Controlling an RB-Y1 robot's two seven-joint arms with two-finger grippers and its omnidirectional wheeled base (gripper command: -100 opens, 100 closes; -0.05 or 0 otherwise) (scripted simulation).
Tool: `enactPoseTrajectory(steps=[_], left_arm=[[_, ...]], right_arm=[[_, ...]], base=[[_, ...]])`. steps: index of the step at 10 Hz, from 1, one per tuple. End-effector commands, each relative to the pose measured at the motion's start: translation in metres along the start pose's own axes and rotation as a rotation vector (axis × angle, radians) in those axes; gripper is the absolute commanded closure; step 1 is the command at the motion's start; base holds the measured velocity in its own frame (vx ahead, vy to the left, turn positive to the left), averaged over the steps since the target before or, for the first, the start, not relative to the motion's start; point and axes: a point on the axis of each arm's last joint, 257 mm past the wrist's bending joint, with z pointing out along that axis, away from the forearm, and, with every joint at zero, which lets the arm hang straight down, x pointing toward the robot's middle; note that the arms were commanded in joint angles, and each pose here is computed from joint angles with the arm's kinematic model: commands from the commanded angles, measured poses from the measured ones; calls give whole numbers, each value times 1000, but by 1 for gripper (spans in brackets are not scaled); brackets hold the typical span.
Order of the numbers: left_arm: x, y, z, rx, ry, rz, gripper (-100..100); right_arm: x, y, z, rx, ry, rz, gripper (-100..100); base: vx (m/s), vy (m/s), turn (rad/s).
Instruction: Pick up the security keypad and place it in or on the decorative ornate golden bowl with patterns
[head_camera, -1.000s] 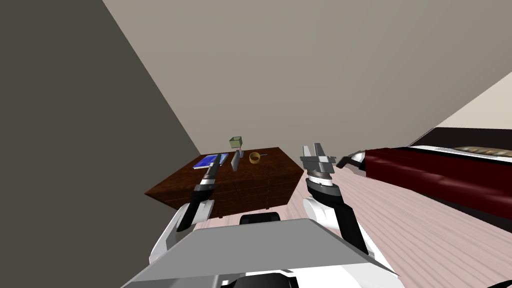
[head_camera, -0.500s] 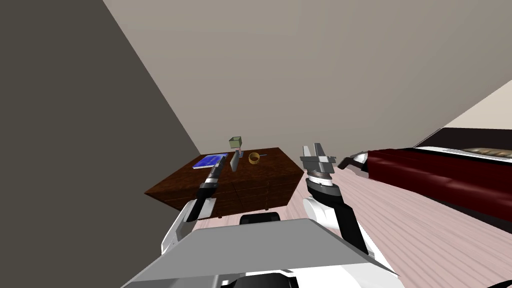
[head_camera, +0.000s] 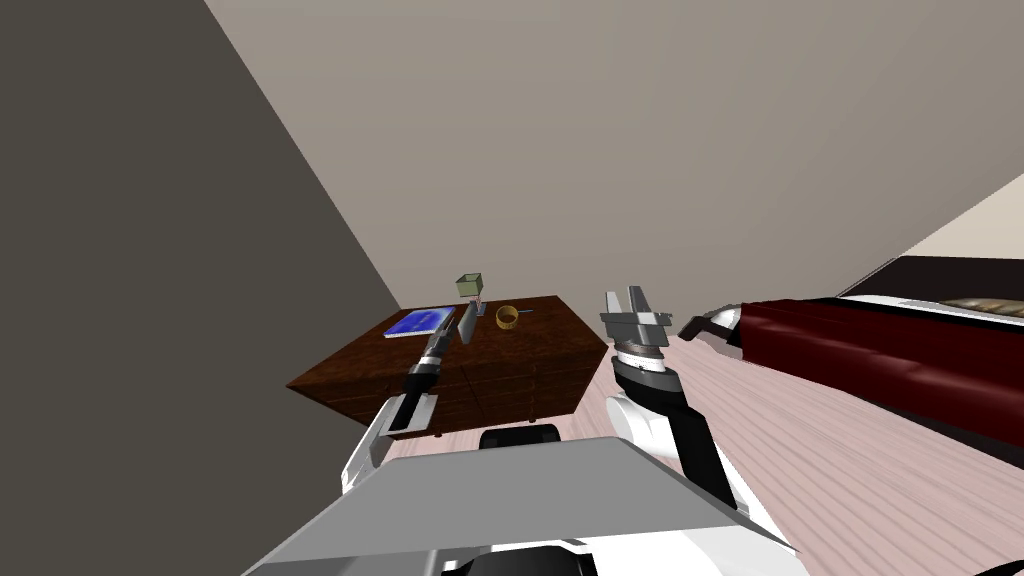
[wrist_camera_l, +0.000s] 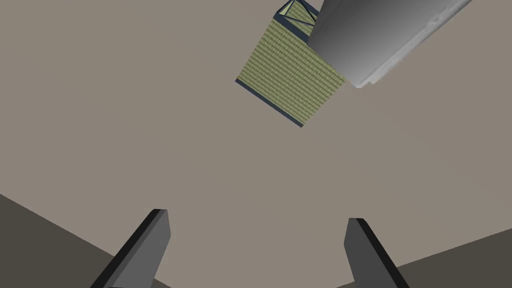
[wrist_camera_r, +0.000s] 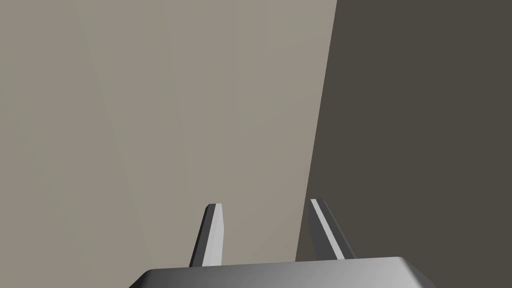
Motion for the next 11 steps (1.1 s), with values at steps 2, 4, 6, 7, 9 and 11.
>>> enactPoseTrajectory(steps=[2,4,6,7,9,11], left_arm=[[13,12,4,-24,27,53,-100],[30,26,6,-51,63,115,-100],[47,39,7,-75,100,176,-100],[55,46,7,-86,119,207,-100],[70,58,7,-104,157,267,-100],[83,70,7,-118,193,325,-100]], right_arm=[[0,0,0,0,0,0,0],[0,0,0,0,0,0,0],[0,0,0,0,0,0,0],[0,0,0,0,0,0,0],[0,0,0,0,0,0,0],[0,0,0,0,0,0,0]], base=[[17,-31,13],[11,-22,16],[21,-31,20],[21,-36,14],[20,-33,20],[16,-32,17]])
